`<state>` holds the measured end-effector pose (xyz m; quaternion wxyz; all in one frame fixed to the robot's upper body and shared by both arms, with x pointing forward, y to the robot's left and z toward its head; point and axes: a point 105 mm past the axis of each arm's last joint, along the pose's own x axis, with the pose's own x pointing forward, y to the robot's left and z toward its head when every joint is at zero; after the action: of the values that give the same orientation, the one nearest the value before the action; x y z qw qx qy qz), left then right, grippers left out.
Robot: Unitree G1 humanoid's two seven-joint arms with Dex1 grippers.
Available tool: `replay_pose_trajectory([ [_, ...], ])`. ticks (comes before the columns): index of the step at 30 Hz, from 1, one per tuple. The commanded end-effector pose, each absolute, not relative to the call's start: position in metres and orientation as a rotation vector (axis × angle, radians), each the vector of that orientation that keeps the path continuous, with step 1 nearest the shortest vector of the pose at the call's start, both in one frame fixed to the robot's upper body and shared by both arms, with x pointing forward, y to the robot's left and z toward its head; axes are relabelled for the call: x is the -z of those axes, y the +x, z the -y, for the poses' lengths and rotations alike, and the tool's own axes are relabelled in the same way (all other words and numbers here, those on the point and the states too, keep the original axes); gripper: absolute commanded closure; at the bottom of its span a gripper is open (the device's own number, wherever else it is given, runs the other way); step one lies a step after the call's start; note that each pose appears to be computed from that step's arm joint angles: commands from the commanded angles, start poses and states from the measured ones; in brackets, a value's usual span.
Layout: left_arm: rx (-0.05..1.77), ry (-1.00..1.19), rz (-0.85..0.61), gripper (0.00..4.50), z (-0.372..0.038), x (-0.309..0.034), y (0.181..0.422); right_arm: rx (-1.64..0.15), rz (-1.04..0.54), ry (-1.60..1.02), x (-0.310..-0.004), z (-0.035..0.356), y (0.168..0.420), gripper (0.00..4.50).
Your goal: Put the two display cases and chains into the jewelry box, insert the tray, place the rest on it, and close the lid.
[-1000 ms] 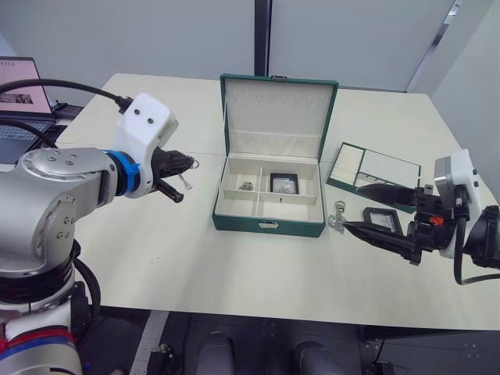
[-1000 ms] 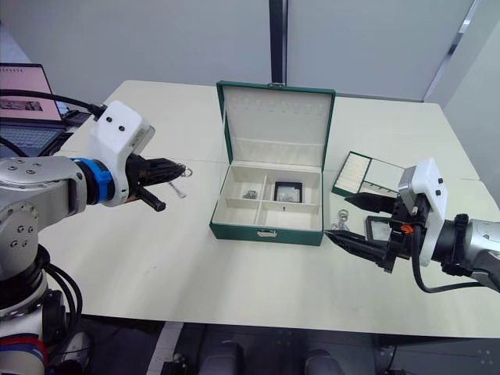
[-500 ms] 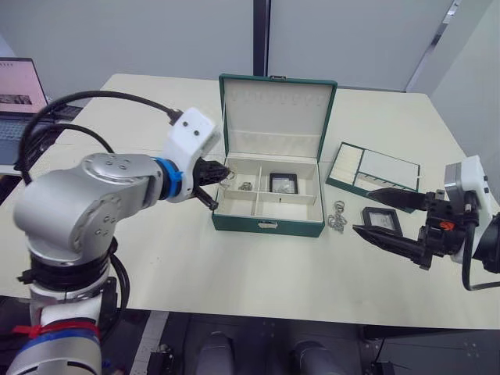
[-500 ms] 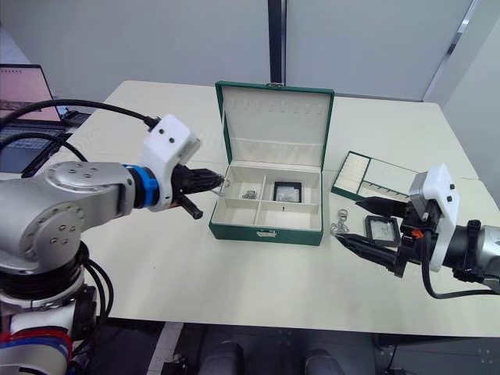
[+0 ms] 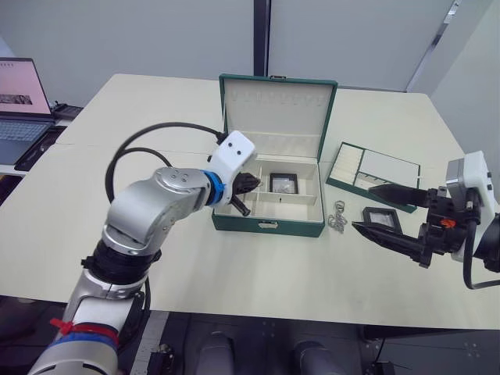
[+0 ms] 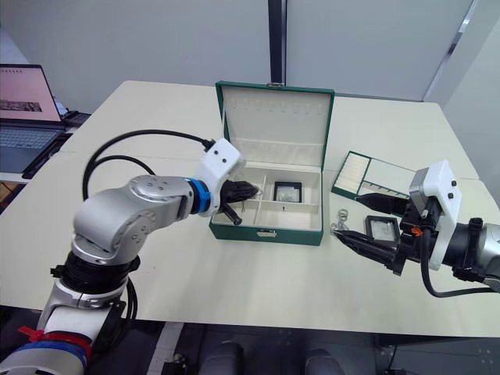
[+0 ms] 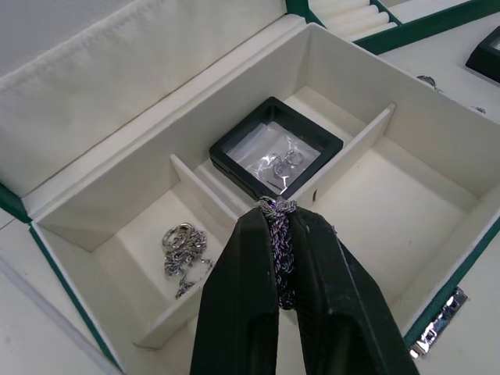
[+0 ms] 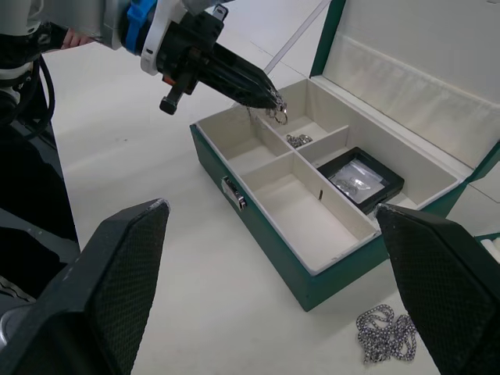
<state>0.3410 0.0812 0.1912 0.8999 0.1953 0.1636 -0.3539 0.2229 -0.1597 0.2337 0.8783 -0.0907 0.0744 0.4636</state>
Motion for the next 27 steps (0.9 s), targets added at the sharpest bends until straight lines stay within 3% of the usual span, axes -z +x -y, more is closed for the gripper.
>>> replay_pose_trajectory([
  [1,0.732,0.436,-0.306,4.49,-0.079,-0.189,0.345,-0.985,-0.129,-0.224,-0.241,0.154,0.219,0.0],
  [27,0.695,0.492,-0.343,4.49,-0.094,-0.171,0.35,-1.003,-0.118,-0.19,-0.245,0.154,0.214,0.0],
])
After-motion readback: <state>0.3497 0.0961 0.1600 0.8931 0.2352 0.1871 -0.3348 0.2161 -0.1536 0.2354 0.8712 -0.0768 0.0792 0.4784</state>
